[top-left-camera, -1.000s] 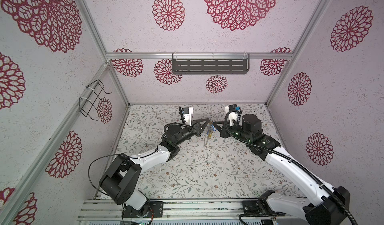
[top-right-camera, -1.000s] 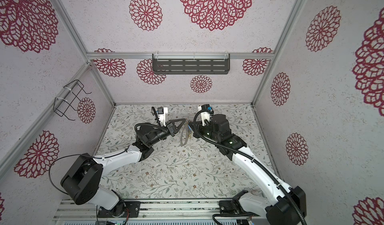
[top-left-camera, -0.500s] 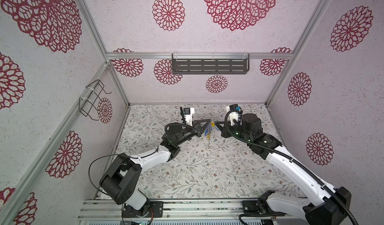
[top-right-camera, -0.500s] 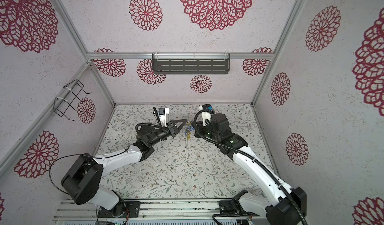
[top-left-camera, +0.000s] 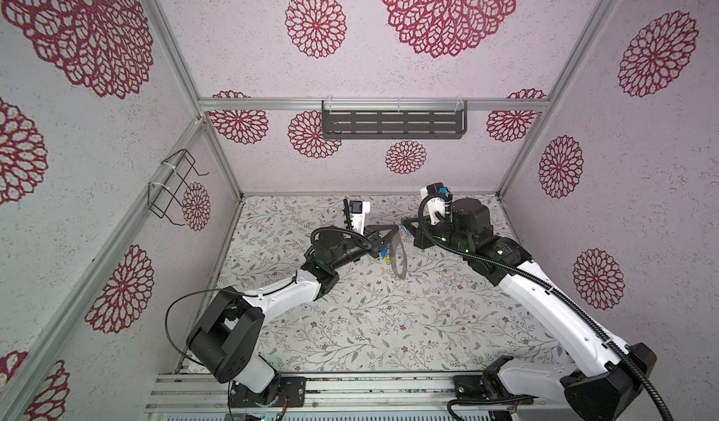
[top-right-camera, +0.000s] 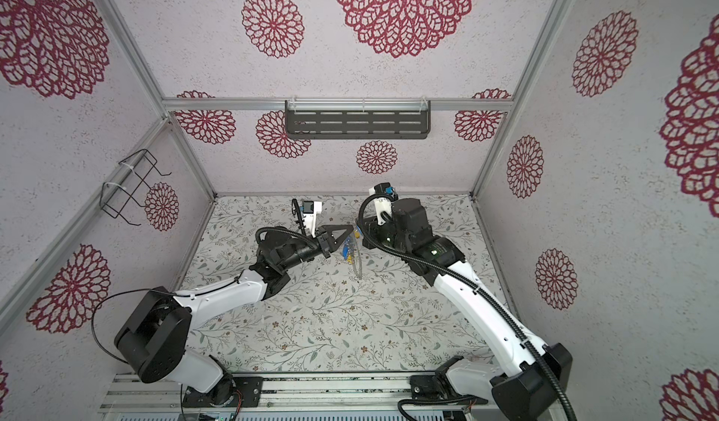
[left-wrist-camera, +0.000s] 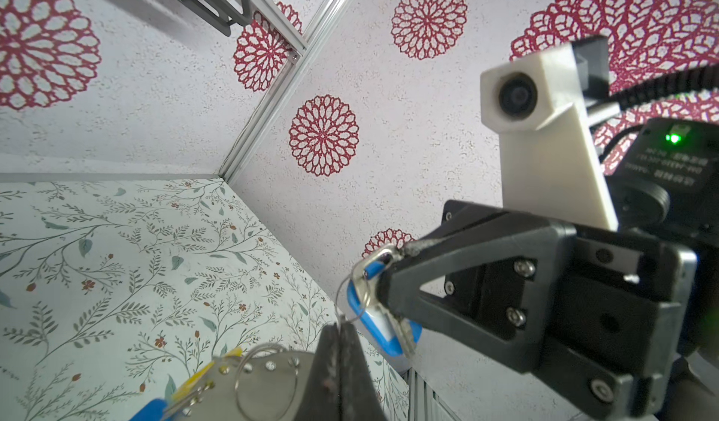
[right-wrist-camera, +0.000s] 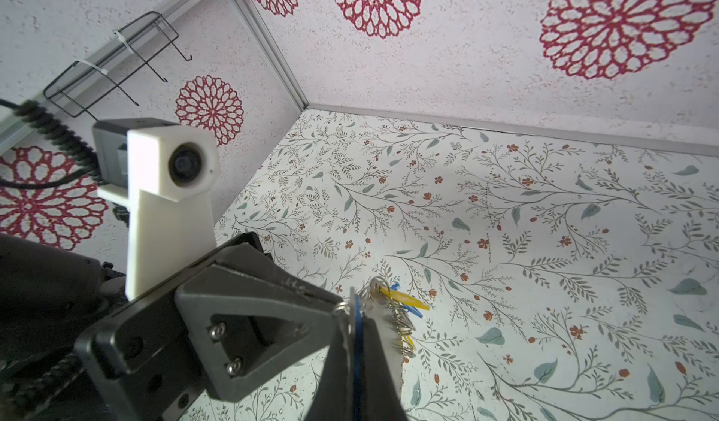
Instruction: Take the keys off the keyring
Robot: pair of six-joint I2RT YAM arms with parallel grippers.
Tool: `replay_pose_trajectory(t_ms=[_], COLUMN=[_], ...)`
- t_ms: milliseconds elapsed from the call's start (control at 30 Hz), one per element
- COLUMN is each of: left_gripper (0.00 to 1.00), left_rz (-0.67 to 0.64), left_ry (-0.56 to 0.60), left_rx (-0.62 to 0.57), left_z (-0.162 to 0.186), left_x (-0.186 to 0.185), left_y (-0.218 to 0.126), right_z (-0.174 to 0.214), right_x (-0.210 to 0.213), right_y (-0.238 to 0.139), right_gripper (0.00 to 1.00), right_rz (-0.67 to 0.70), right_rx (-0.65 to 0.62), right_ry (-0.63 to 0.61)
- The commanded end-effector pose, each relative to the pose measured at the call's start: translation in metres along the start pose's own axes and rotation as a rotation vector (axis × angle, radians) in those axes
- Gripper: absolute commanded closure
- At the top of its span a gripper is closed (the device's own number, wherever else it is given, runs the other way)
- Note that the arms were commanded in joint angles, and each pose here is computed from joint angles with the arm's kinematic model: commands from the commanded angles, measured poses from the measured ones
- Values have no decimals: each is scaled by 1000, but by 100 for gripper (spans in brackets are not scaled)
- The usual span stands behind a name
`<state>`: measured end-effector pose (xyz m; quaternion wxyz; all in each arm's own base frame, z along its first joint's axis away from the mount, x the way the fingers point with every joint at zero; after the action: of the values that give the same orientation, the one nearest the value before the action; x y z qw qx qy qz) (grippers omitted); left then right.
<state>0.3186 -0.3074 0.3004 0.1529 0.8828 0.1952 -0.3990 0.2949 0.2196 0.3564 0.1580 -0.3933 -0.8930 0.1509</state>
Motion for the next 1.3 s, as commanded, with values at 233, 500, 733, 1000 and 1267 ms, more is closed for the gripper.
replay_pose_trajectory(t_ms=[233,500,733,1000,1267], left_gripper=[100,100,100,100,100], left_rz=[-36,-178,-223,-188,-139], left_ry=[322,580,682,687,761], left_rx=[80,162,178,195,213], left_z=[12,11,10,18,33], left_x=[8,21,27,21,16], left_y=[-7,-12,-13,-4,-3], right_z=[-18,-14,-16,-22,-22], right_x=[2,6,16,32,18], right_y=[9,19,26,37,48], right_gripper=[100,100,100,100,100], right_rz=[-19,-46,-101,-171,-86], right_rx=[88,165,155,137,162], right_ry=[-5,64,116,144,156])
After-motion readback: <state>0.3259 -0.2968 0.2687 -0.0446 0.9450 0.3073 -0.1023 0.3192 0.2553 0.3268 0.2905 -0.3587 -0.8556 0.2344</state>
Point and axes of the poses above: each gripper's point midway between its finger pads, its own y axis out along the fingers, its own x axis along the line the jaws close on, z = x × y, the point moved 4 cm from there along -y, back along the fingers, and after that the axes turned 13 degrees about -y, right-handed, at the moved point
